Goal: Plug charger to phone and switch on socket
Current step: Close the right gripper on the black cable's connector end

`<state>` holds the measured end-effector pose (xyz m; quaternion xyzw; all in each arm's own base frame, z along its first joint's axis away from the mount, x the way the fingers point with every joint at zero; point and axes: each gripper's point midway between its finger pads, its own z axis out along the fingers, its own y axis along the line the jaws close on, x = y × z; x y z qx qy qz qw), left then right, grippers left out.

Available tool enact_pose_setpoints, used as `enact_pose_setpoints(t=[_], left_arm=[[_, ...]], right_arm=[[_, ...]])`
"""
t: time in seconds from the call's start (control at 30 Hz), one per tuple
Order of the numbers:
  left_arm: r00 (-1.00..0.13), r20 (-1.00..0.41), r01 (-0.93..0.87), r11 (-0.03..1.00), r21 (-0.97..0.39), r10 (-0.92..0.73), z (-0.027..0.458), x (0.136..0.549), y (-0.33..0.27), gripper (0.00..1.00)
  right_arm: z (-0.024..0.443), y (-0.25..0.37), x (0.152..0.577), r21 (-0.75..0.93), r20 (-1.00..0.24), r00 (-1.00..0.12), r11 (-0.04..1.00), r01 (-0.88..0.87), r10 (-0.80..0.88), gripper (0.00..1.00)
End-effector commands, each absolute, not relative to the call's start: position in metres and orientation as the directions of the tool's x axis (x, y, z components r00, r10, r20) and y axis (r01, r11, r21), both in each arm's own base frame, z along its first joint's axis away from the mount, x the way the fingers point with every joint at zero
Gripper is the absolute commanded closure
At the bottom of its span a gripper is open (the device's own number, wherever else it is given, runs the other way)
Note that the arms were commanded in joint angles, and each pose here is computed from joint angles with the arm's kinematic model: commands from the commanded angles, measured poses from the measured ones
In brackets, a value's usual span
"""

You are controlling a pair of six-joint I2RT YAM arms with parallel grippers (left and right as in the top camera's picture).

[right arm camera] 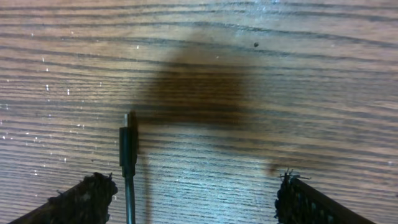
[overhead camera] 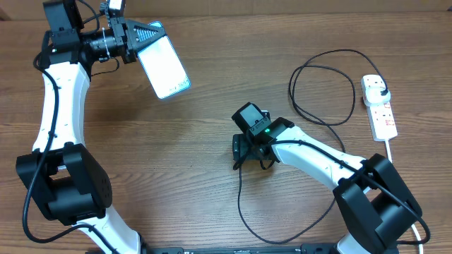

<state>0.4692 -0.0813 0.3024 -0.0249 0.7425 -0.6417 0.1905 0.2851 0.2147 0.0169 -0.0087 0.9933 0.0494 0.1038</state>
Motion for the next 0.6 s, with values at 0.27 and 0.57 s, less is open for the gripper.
enact_pose_setpoints(t=[0.27, 0.57], left_arm=[[-0.912, -0.296, 0.249, 0.189, -0.950, -0.284, 0.312, 0.467, -0.079, 0.95], [-0.912, -0.296, 0.249, 0.189, -0.950, -0.284, 0.312, 0.467, -0.079, 0.96]], right_arm=[[0.037, 0.251, 0.288, 0.133, -0.256, -0.964, 0.986, -0.103, -0.066, 0.14], [0.044, 0.247, 0.287, 0.047, -0.160, -0.986, 0.997, -0.055, -0.047, 0.14]])
